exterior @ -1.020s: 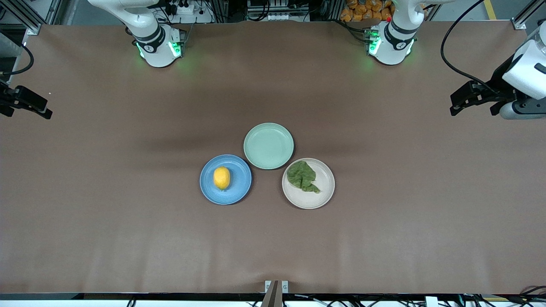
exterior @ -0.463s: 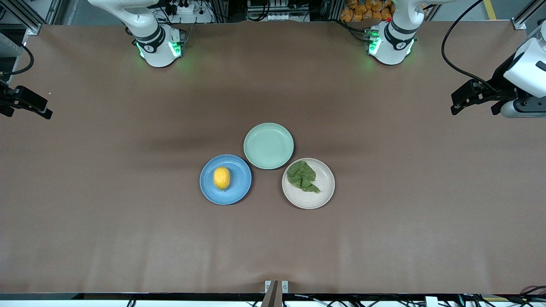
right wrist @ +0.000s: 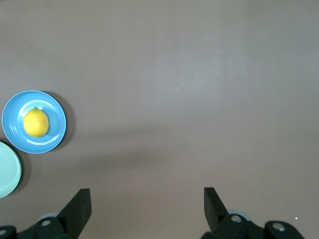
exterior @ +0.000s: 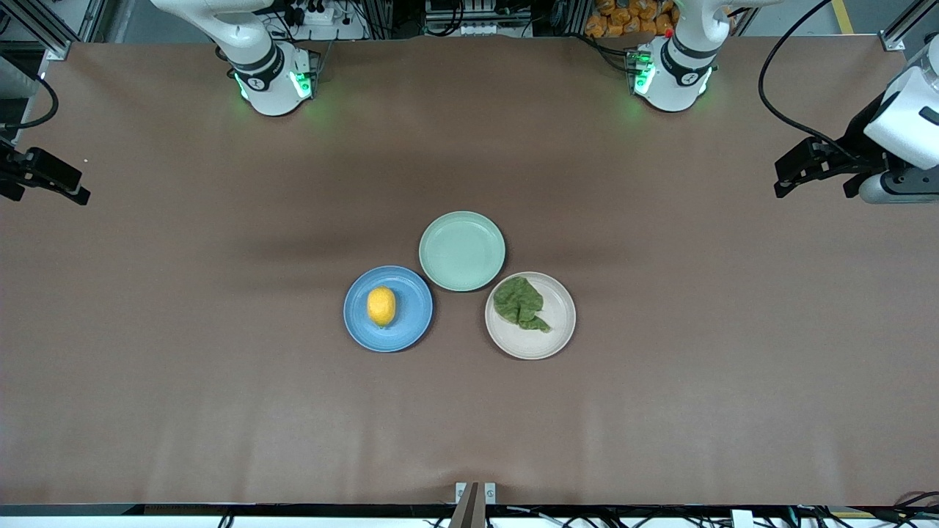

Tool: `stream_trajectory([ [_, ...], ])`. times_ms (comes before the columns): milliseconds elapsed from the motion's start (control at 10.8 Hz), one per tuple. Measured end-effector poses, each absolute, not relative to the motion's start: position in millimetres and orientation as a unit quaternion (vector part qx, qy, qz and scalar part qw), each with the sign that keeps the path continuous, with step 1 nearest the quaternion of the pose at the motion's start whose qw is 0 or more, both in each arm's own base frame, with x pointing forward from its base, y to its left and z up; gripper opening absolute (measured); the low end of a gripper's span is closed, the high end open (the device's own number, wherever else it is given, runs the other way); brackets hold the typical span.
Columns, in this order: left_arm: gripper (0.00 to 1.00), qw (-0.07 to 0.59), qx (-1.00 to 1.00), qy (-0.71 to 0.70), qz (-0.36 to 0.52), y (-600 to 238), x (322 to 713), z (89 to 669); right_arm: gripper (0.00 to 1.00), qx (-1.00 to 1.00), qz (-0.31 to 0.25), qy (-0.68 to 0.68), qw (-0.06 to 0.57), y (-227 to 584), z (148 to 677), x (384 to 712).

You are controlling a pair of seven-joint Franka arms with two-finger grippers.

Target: Pick lemon and lettuce from blue and beige plates

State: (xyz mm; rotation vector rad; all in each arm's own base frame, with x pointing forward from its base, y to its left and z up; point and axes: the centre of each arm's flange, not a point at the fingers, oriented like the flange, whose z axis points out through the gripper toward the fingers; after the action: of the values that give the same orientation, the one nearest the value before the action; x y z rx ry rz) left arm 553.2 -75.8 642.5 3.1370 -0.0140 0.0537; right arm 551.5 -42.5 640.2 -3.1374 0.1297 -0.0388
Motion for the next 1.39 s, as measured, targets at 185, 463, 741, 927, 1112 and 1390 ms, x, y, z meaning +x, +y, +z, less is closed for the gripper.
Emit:
stream_trajectory([
  [185, 1.00, 0.002, 1.000, -0.004, 0.014, -75.4, 555.2, 638.5, 1.00, -0.999, -0.012, 0.041, 0.001, -42.4, 640.2, 551.5],
  [463, 1.00, 0.001, 1.000, -0.005, 0.002, -77.0, 561.2, 625.9, 1.00, -0.999, -0.013, 0.041, 0.001, -42.3, 640.2, 551.6],
  [741, 1.00, -0.001, 1.000, -0.011, -0.022, -85.3, 574.5, 596.6, 1.00, -0.999, -0.013, 0.041, 0.001, -42.1, 640.2, 551.8],
  [927, 1.00, 0.001, 1.000, -0.023, -0.020, -100.2, 585.7, 579.0, 1.00, -0.999, -0.013, 0.041, 0.001, -42.0, 640.2, 551.9],
  [1112, 1.00, 0.004, 0.999, -0.032, -0.011, -113.4, 601.5, 556.6, 1.00, -0.999, -0.013, 0.041, 0.001, -41.9, 640.3, 552.1],
  [1390, 1.00, 0.008, 0.999, -0.038, -0.009, -127.0, 630.8, 502.6, 1.00, -0.999, -0.013, 0.041, 0.000, -41.8, 640.3, 552.5],
])
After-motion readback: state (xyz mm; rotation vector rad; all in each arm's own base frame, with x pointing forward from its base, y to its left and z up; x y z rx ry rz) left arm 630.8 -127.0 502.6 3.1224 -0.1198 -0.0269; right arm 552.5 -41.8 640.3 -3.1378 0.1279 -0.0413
